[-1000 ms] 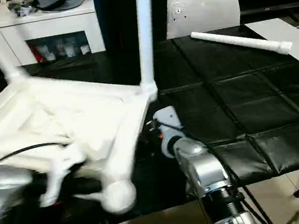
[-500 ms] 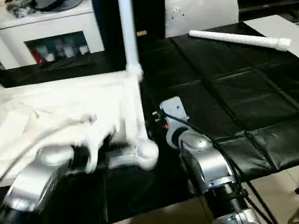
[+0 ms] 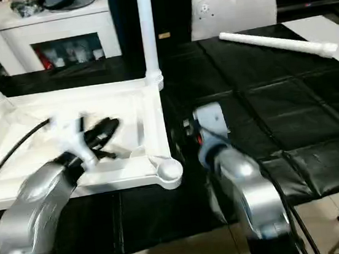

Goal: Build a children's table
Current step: Rotate table base, then move to table

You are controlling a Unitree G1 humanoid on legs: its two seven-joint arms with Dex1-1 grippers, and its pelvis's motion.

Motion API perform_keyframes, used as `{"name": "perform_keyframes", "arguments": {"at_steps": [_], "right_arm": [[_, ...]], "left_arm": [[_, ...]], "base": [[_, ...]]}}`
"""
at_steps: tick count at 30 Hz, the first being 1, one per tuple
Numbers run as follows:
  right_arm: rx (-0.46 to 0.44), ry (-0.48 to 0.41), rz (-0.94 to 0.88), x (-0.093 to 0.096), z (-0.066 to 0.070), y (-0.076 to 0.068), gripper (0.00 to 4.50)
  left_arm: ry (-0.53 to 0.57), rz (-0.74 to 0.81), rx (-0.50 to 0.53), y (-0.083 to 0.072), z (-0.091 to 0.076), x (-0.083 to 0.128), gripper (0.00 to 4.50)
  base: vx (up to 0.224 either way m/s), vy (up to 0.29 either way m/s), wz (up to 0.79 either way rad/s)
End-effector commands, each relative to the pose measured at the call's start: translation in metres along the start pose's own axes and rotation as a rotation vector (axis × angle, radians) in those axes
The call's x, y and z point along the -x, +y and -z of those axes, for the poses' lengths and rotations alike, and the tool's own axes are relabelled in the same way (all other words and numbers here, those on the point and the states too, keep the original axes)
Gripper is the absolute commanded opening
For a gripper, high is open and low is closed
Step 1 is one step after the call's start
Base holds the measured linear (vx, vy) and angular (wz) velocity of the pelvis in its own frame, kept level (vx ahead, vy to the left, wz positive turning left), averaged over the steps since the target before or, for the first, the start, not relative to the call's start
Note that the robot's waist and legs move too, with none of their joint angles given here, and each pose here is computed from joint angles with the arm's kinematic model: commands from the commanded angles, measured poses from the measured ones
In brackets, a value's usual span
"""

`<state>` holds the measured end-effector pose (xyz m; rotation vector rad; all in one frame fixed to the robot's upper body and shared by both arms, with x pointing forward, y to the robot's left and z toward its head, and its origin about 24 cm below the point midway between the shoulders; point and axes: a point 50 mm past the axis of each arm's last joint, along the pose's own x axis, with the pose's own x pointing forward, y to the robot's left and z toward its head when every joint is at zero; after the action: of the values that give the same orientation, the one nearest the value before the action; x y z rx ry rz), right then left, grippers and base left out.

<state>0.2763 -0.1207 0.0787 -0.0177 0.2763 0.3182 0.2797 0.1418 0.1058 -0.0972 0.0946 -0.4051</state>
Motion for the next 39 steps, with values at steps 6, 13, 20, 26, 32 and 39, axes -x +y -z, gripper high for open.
{"name": "perform_keyframes", "arguments": {"at_steps": [6,13,20,26,32,39], "right_arm": [[-0.023,-0.082,0.003,0.007,-0.014,0.002,4.5],[0.029,-0.109,-0.034,0.008,-0.019,0.006,4.5],[-0.046,-0.047,0.036,0.012,-0.012,-0.003,4.5],[-0.053,-0.042,0.033,0.017,-0.011,-0.004,4.5],[-0.071,-0.016,0.055,0.019,-0.007,-0.003,4.5],[-0.075,-0.008,0.059,0.019,-0.003,-0.007,4.5]], "left_arm": [[-0.022,-0.165,-0.019,0.011,-0.005,0.008,1.7],[-0.002,-0.176,-0.023,0.001,-0.001,0.009,1.85],[0.005,-0.167,-0.038,0.0,0.0,0.01,1.85],[0.014,-0.154,-0.053,0.0,0.002,0.015,1.85],[0.03,-0.143,-0.06,0.0,0.005,0.017,1.85],[0.028,-0.17,-0.054,0.001,0.008,0.018,1.85]], "base": [[-0.027,-0.024,0.36],[0.02,-0.181,0.7],[0.002,-0.195,0.67],[0.003,-0.243,0.3],[-0.052,-0.219,-0.01],[-0.074,-0.226,-0.03]]}}
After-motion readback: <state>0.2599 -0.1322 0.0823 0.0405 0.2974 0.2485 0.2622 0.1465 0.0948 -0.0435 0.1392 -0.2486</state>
